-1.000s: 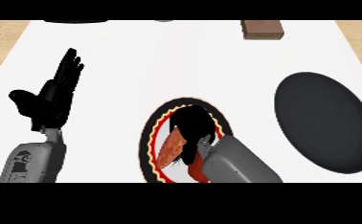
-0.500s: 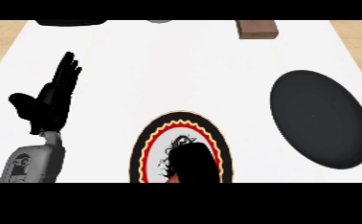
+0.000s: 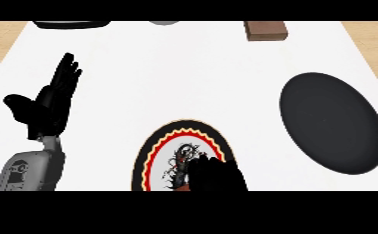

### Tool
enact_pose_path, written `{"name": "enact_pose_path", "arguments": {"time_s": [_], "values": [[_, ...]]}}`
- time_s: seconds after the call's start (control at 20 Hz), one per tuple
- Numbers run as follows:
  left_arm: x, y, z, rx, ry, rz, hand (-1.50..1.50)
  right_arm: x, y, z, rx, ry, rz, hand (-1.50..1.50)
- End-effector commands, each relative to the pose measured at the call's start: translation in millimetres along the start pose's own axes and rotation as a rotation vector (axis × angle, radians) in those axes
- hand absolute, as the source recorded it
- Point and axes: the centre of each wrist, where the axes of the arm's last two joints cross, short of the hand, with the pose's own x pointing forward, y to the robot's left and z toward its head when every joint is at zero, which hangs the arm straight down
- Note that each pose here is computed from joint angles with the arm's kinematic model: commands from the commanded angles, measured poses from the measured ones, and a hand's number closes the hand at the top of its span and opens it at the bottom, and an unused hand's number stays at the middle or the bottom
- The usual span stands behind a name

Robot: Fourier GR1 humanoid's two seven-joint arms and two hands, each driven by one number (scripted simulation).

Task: Pick the sweet potato from the plate and place it in the pan

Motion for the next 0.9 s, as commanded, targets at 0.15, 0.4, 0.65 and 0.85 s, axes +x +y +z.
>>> {"name": "enact_pose_path", "arguments": {"time_s": [0.15, 0.4, 0.65, 0.85], "values": [[10, -10, 3, 0.008, -0.010, 0.006, 0.00, -17, -63, 45, -0.284, 0.087, -0.174, 1.50], [9, 3, -5, -0.014, -0.010, -0.007, 0.00, -55, -101, 54, -0.377, 0.119, -0.321, 1.50], [17, 4, -12, -0.031, -0.030, 0.005, 0.00, -87, -109, 36, -0.475, 0.196, -0.460, 1.50], [24, -11, -18, -0.021, -0.017, 0.004, 0.00, -130, -115, 22, -0.504, 0.230, -0.414, 1.50]]}}
